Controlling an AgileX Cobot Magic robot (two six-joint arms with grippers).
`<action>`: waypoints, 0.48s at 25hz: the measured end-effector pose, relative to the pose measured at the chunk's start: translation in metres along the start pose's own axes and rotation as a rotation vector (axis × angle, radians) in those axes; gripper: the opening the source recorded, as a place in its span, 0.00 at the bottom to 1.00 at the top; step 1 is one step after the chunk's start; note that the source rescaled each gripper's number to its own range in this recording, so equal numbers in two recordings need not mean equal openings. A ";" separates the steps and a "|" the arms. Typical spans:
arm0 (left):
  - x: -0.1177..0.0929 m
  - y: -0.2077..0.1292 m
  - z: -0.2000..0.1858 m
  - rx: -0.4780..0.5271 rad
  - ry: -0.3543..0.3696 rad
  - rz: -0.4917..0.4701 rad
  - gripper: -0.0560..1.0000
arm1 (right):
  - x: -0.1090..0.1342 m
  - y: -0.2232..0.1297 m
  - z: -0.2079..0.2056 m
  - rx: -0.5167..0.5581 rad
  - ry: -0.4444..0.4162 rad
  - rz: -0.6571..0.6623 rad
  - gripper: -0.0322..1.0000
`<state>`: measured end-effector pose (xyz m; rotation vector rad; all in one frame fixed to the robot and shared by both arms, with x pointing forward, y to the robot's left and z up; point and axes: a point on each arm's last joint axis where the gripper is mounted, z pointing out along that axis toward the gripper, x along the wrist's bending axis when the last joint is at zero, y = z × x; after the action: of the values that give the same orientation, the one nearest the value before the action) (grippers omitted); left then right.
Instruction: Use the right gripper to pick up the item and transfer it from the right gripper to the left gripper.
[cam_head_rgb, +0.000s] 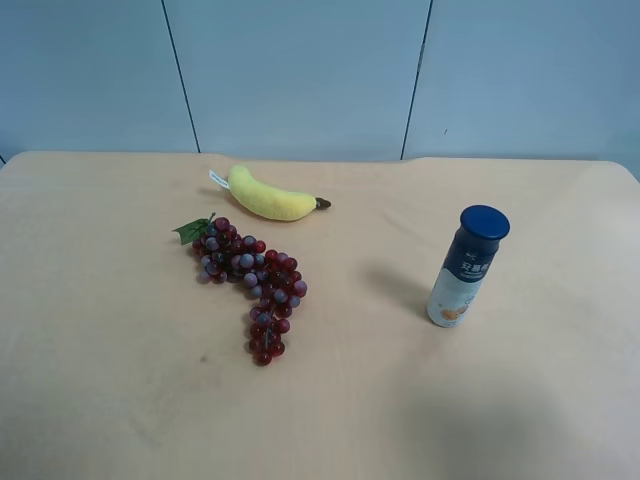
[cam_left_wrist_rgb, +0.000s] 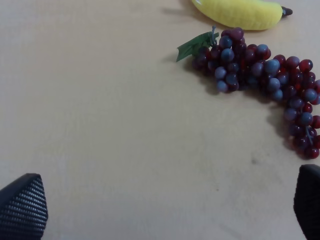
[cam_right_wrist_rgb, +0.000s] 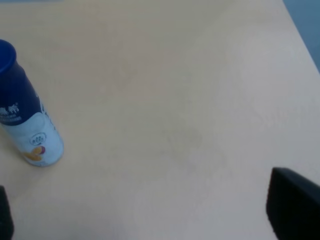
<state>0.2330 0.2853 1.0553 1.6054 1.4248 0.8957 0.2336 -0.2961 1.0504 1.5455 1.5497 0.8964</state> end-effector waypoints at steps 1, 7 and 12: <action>0.000 0.000 0.000 0.000 0.000 0.000 1.00 | 0.000 0.000 0.000 0.000 0.000 0.000 1.00; 0.000 0.000 0.000 0.000 0.000 0.000 1.00 | 0.000 0.000 0.000 0.000 0.000 0.000 1.00; 0.000 0.000 0.000 0.000 0.000 0.000 1.00 | 0.000 0.000 0.000 0.000 0.000 0.000 1.00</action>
<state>0.2330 0.2853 1.0553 1.6054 1.4248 0.8957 0.2336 -0.2961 1.0504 1.5455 1.5497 0.8964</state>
